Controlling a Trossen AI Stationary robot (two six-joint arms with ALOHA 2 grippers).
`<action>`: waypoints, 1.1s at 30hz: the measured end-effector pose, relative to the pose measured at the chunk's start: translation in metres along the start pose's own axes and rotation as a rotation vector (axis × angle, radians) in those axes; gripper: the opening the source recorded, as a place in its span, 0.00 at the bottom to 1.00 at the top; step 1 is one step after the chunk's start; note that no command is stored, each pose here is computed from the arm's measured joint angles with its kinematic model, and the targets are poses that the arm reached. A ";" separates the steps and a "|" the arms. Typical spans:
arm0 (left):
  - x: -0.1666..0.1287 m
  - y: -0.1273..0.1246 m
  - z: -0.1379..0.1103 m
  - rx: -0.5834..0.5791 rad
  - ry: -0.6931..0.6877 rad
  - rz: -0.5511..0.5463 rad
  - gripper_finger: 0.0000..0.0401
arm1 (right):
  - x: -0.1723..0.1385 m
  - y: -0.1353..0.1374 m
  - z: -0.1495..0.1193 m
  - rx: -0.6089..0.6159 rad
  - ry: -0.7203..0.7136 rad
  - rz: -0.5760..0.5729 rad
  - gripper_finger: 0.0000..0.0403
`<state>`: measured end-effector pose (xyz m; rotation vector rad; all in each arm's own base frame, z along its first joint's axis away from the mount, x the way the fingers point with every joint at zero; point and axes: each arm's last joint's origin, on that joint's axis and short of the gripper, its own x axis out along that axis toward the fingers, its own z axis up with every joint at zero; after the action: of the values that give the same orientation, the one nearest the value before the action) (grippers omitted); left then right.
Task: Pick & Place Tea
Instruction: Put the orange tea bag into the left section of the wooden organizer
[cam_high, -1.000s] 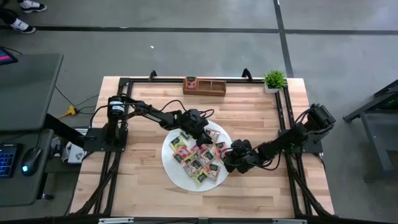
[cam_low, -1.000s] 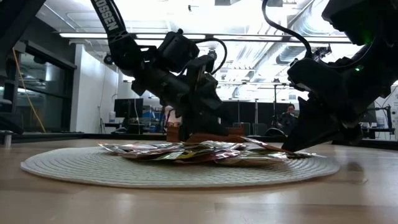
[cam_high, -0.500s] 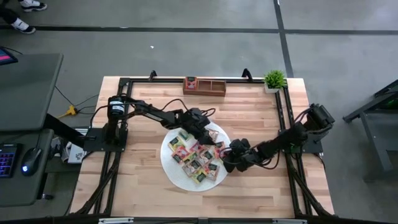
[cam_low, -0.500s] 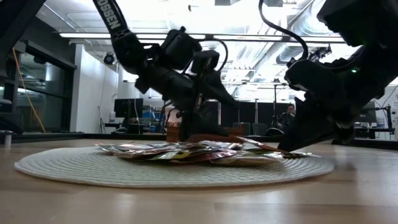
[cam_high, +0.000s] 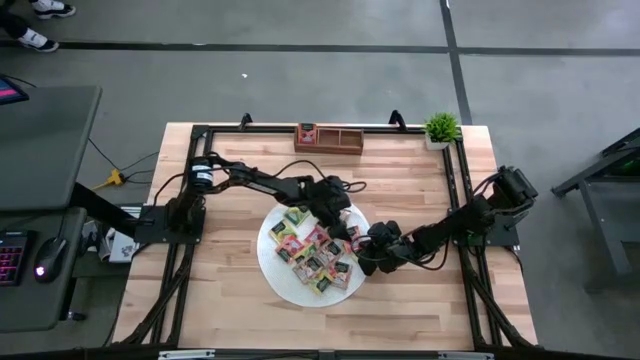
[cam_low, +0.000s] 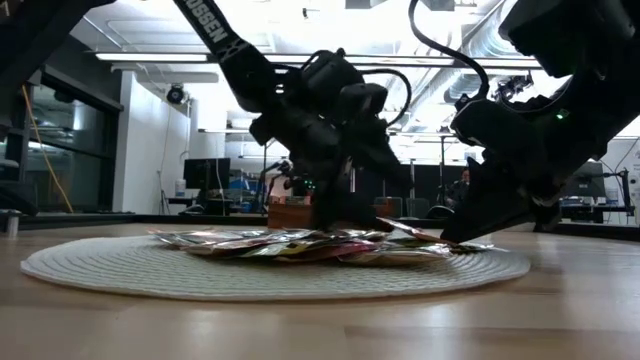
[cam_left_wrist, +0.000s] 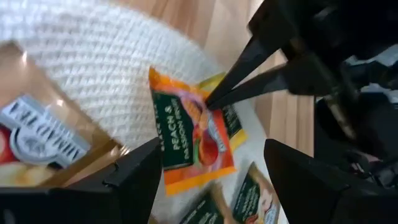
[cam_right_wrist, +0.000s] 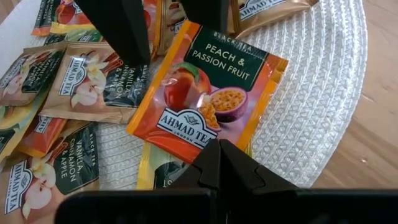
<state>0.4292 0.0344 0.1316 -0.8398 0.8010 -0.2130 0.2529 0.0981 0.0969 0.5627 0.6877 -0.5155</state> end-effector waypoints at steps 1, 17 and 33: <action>0.000 0.000 0.000 -0.003 0.007 -0.002 0.68 | 0.000 0.000 0.000 -0.001 0.000 0.000 0.00; 0.000 -0.001 0.000 -0.009 0.024 -0.015 0.35 | 0.000 0.000 0.000 -0.008 -0.002 0.004 0.00; 0.000 -0.001 -0.001 0.050 0.041 -0.033 0.01 | 0.000 0.001 0.000 -0.006 -0.003 0.007 0.00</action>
<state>0.4289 0.0336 0.1319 -0.8040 0.8180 -0.2789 0.2535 0.0984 0.0975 0.5580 0.6837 -0.5076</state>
